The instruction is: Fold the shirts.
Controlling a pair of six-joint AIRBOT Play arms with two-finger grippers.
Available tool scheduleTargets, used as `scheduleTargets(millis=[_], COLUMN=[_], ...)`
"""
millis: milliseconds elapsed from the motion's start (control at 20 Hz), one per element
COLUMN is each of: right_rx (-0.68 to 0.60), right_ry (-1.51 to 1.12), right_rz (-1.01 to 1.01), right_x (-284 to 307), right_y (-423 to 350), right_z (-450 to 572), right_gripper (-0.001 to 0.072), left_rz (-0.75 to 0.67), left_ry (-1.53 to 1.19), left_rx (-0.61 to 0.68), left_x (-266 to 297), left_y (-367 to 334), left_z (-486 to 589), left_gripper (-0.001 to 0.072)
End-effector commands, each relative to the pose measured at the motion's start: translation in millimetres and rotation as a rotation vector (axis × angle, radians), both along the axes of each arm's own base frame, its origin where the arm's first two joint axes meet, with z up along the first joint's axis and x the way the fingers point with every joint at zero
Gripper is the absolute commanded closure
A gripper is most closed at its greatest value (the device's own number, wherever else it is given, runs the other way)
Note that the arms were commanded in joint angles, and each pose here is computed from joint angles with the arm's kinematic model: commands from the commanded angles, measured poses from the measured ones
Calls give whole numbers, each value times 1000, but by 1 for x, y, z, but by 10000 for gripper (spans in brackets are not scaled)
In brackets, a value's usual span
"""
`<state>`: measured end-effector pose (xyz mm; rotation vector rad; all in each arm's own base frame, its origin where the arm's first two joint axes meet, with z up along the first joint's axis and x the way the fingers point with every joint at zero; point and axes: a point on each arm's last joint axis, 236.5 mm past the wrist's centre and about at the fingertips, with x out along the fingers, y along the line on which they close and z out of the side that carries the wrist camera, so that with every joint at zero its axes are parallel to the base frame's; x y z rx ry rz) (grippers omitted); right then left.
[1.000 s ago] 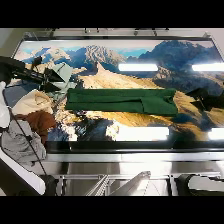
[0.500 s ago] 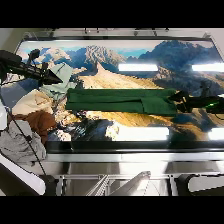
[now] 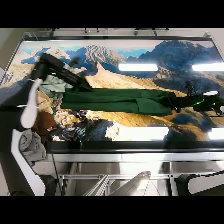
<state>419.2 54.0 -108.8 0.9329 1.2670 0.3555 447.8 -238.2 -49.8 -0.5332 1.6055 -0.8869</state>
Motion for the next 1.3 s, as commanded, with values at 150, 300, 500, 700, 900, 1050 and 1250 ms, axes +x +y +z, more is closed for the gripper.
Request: scheduleTargets(millis=[150, 300, 500, 700, 900, 1050, 1250], right_rx=[72, 87, 88, 84, 131, 214, 189], right_ry=[7, -25, -118, -218, -326, -399, -387], right_rz=[54, 40, -16, -23, 14, 121, 254], right_x=[-10, -12, -10, -13, -12, -7, 2], right_y=[10, -8, -53, -90, -74, 1, 141], right_z=[16, 33, 81, 136, 190, 233, 219], right_gripper=[680, 680, 681, 681, 681, 681, 679], left_rz=[-98, -124, -109, -249, -351, -326, -215], left_ry=[2, 22, 68, 0, -216, -243, -226], left_rx=[88, 233, 107, -356, -425, -419, -408], left_x=[-39, -50, -62, -89, -102, -111, -117], left_y=[-102, -88, -126, -195, -153, -94, -36], left_z=[-71, -93, -71, 67, 177, 212, 213], left_gripper=[703, 703, 701, 693, 692, 692, 692])
